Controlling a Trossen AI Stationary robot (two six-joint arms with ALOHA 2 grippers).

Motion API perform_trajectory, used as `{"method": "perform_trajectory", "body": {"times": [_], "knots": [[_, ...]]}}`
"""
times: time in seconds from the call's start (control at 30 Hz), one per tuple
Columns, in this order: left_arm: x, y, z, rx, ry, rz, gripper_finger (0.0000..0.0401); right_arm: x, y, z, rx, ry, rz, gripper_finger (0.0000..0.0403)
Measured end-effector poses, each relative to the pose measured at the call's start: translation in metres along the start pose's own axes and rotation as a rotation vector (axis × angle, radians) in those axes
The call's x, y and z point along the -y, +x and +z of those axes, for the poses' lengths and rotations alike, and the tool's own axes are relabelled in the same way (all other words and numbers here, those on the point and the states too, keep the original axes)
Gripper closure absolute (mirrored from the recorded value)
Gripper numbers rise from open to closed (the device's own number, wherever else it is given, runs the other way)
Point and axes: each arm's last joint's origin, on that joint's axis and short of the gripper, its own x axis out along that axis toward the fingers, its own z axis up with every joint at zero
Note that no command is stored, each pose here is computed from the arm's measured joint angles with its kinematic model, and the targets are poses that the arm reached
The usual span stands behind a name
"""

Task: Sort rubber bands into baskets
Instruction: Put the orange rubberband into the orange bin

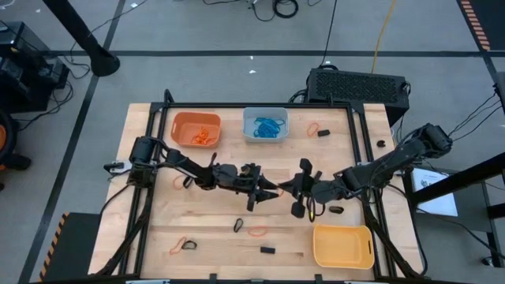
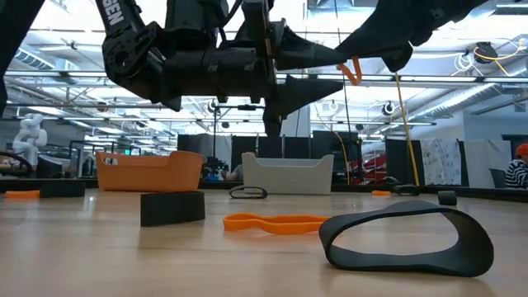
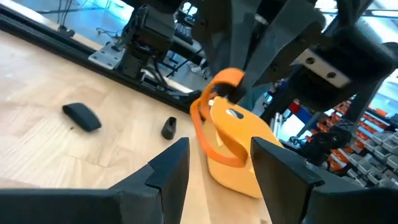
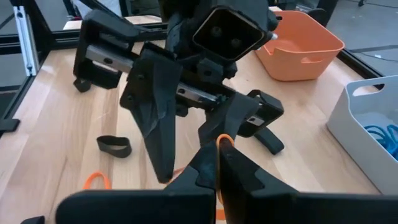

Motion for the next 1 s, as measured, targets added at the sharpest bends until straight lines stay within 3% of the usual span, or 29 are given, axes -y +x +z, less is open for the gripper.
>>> {"method": "perform_trajectory", "body": {"times": [0.27,0.57,0.63,0.77,1.0], "knots": [[-0.007,-0.001,0.004,0.01,0.0,0.025,0.0262,0.0,0.0,0.0,-0.002,0.0,0.004,0.0403],[-0.008,-0.001,0.004,0.008,0.011,0.021,0.0381,0.0,0.0,0.0,-0.002,-0.021,0.004,0.0402],[-0.008,-0.001,0.004,0.007,0.029,0.016,0.0393,0.0,0.0,0.0,-0.002,-0.022,0.004,0.0397],[-0.009,-0.001,0.005,0.008,0.035,0.017,0.0391,0.0,0.0,0.0,-0.002,-0.022,0.004,0.0365],[-0.02,-0.008,0.018,-0.009,0.034,-0.029,0.0397,0.001,0.0,-0.002,-0.022,-0.035,-0.003,0.0273]]}}
